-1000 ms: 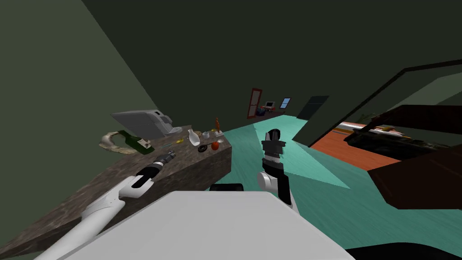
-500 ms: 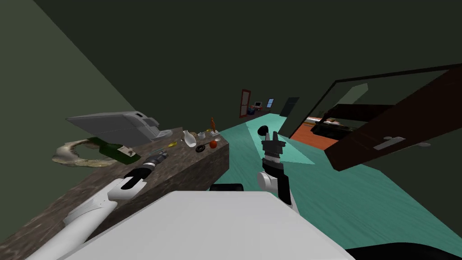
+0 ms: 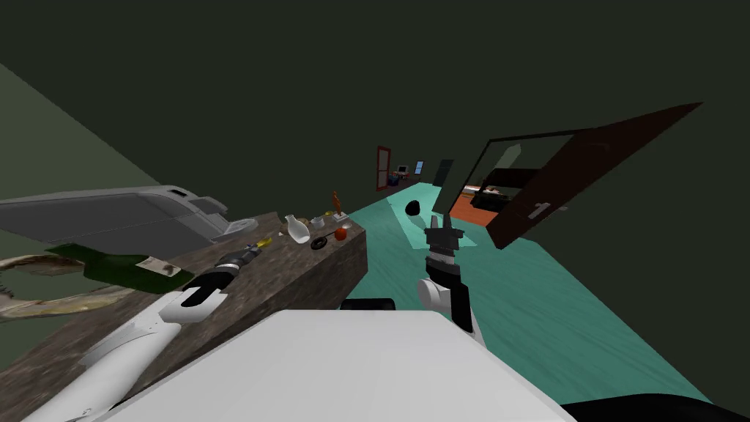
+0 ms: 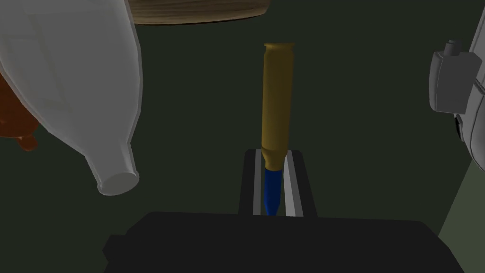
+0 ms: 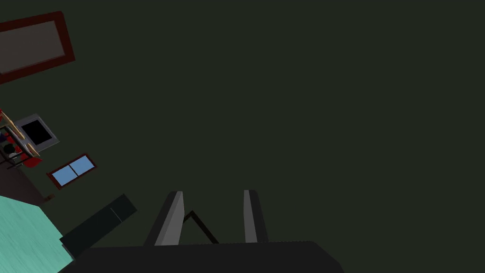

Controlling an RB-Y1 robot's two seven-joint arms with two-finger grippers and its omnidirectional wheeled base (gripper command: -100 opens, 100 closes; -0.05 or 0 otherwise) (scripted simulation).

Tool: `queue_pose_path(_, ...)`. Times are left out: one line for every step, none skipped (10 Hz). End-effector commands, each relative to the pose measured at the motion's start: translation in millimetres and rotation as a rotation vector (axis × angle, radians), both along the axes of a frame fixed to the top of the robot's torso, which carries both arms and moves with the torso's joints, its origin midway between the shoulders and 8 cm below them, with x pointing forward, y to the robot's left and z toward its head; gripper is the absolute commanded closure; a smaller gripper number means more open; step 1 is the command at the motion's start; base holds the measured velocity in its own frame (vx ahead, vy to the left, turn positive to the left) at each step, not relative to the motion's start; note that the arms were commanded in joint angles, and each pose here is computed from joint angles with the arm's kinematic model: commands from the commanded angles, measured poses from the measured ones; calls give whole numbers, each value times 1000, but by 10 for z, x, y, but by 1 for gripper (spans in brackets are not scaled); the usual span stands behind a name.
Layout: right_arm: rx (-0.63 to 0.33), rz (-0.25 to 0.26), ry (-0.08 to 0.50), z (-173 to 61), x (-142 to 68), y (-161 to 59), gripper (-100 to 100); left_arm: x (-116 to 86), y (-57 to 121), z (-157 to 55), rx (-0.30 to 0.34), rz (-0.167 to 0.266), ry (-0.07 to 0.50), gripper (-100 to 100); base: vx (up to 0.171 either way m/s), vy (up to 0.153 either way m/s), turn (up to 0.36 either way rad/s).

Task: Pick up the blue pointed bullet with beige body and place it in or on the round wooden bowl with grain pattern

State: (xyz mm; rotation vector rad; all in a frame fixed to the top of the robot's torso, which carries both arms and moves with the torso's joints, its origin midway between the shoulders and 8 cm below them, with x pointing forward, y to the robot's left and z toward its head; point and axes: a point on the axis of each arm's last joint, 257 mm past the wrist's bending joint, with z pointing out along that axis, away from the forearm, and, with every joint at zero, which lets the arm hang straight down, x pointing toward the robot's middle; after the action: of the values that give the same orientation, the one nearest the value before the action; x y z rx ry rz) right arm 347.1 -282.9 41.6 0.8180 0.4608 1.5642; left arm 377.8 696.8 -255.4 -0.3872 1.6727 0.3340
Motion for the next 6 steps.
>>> queue_pose_path(0, 0, 0, 0, 0, 0, 0, -23, 136, 61, 7, 28, -10, 100, -39, 75, -273)
queue_pose_path(0, 0, 0, 0, 0, 0, 0, -37, 219, 97, 11, 45, -17, 100, -20, 79, -312)
queue_pose_path(0, 0, 0, 0, 0, 0, 0, -47, 296, 134, 14, 60, -23, 100, -27, 88, -291)
queue_pose_path(0, 0, 0, 0, 0, 0, 0, -53, 367, 173, 18, 75, -30, 100, -18, 93, -307)
queue_pose_path(0, 0, 0, 0, 0, 0, 0, -55, 433, 213, 22, 88, -37, 100, -23, 97, -345)
queue_pose_path(0, 0, 0, 0, 0, 0, 0, -50, 551, 299, 30, 112, -52, 100, -24, 124, -461)
